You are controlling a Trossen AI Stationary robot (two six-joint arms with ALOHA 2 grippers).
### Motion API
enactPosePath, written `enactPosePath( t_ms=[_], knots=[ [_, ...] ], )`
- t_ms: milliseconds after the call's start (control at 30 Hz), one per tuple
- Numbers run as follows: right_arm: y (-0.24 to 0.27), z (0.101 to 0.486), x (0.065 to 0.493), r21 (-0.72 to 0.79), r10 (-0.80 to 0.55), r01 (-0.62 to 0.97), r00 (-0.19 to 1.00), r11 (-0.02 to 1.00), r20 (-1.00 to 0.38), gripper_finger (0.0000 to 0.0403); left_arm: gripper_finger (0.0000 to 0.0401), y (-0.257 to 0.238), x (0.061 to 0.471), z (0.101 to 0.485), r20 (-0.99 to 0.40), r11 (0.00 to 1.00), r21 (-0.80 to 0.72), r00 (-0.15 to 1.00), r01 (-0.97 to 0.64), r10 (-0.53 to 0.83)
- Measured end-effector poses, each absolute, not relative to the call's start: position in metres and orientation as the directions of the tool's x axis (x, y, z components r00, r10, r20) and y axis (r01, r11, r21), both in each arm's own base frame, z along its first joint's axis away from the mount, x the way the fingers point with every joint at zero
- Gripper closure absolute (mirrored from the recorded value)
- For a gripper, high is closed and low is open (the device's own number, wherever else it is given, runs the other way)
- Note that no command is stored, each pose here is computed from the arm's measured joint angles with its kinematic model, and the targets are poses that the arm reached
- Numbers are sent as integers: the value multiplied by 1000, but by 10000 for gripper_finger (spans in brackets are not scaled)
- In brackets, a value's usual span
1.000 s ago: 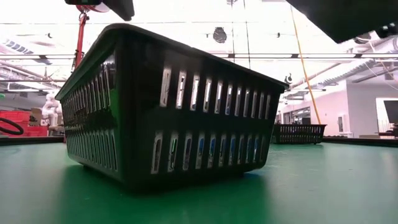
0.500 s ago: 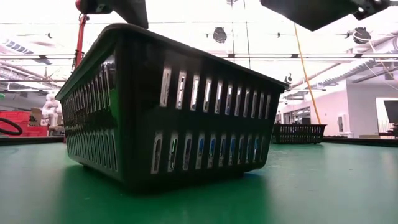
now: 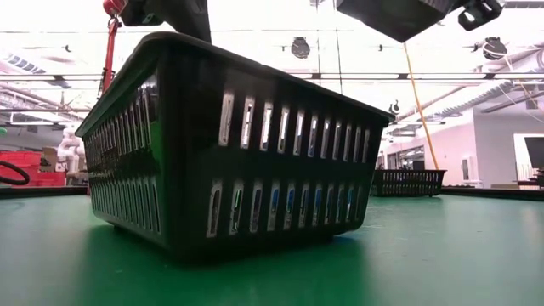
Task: Stack baskets by color
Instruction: Stack the bottom right black bin on the top black bin
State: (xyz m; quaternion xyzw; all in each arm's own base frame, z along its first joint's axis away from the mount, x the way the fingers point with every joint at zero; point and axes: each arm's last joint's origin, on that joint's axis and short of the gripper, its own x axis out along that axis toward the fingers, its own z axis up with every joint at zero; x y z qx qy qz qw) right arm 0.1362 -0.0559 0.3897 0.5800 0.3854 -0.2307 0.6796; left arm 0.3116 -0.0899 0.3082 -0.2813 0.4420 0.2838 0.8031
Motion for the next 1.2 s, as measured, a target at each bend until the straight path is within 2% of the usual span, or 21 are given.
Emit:
enactPosePath(
  t_ms=[167,367,633,833,967,1200],
  knots=[
    [-74,391,136,672,125,713,662,199,-739,396,366,-84,313,308,-873,677,-200,442,-708,206],
    [-103,395,141,745,40,654,747,132,-663,400,366,-76,316,308,-886,692,-200,430,-694,174],
    [-138,391,140,724,-2,685,727,88,-687,401,366,-59,319,307,-899,692,-207,413,-691,143],
    [-160,408,136,670,-12,733,676,118,-737,401,366,-47,321,307,-903,691,-204,406,-694,142],
    [-174,420,130,573,-43,806,584,149,-810,402,366,-39,322,307,-903,689,-195,402,-698,151],
    [-201,413,124,435,-76,881,454,183,-888,402,366,-26,324,307,-904,683,-184,395,-707,165]
  ],
)
